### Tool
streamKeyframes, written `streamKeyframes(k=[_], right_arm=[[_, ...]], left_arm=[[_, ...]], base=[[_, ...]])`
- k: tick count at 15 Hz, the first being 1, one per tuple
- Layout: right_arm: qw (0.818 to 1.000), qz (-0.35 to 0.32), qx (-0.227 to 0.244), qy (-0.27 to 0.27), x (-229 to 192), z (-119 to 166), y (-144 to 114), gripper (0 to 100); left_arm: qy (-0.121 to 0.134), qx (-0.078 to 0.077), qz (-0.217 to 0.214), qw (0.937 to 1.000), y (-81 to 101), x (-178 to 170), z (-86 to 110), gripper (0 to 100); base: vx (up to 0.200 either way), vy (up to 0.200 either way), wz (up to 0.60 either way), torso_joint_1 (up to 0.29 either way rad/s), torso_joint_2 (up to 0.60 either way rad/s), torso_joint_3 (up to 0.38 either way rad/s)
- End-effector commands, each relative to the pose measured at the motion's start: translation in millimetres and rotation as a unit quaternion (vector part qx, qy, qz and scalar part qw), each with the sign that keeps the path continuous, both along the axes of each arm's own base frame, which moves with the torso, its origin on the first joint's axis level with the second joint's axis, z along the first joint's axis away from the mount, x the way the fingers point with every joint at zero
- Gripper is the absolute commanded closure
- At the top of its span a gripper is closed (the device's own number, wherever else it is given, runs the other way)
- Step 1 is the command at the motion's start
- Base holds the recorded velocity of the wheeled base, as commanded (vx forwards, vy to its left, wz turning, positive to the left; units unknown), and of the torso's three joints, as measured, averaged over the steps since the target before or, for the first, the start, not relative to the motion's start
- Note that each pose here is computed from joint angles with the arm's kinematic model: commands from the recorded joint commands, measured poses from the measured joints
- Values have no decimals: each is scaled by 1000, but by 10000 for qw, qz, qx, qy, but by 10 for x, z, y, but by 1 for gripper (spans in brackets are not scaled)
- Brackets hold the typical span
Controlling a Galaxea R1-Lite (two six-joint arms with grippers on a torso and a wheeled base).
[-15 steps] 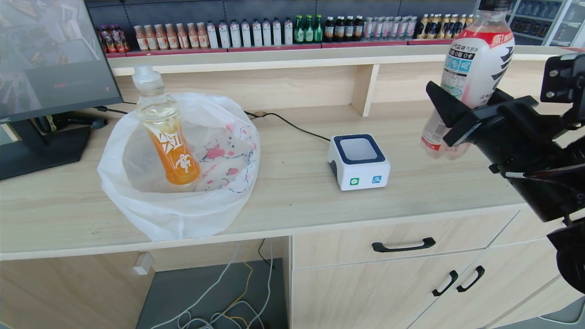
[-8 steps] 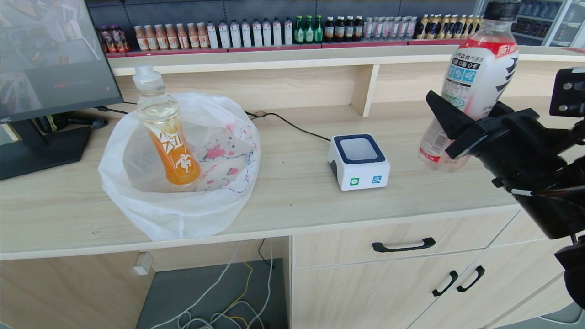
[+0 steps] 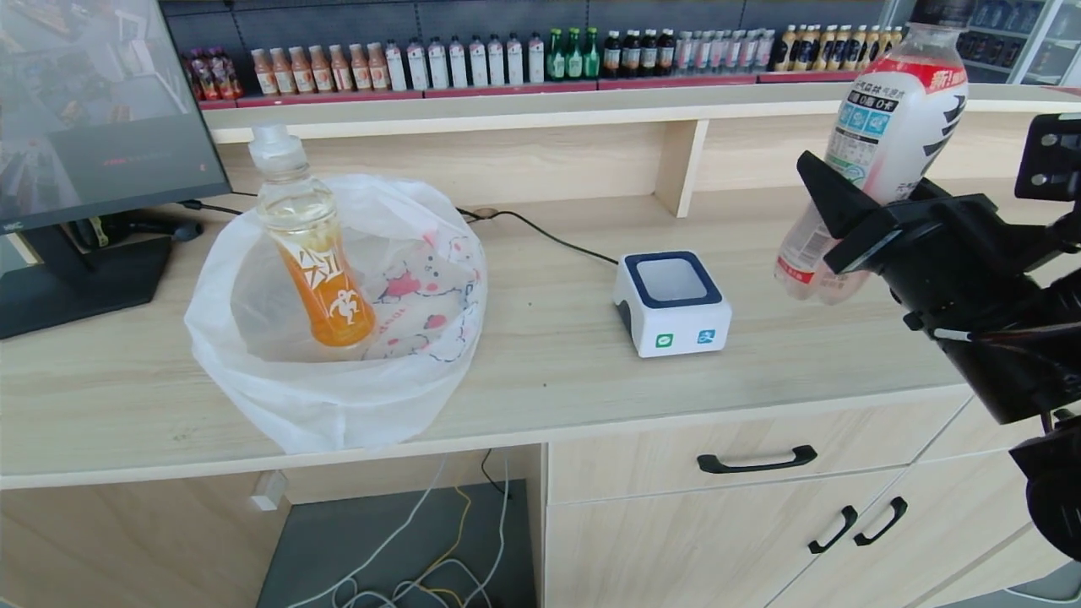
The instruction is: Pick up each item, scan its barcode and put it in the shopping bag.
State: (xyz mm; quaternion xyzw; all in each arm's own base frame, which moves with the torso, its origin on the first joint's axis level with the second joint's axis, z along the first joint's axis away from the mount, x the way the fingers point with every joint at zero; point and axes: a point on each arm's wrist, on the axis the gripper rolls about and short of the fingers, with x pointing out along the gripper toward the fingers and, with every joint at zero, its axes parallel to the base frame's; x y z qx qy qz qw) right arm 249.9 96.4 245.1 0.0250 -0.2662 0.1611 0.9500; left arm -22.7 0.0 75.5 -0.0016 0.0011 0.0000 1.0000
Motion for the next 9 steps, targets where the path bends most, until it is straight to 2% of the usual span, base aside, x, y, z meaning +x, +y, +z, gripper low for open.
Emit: streamKeyframes(k=[1, 9], right_arm=[[10000, 11, -36, 59, 33, -37, 13, 100], [10000, 6, -25, 39, 22, -37, 0, 100]], left_arm=[[5, -7, 0, 10000, 0, 0, -1, 0], [5, -7, 0, 10000, 0, 0, -1, 0]], base=[[0, 200, 0, 7, 12, 2], [0, 200, 0, 3, 3, 1]])
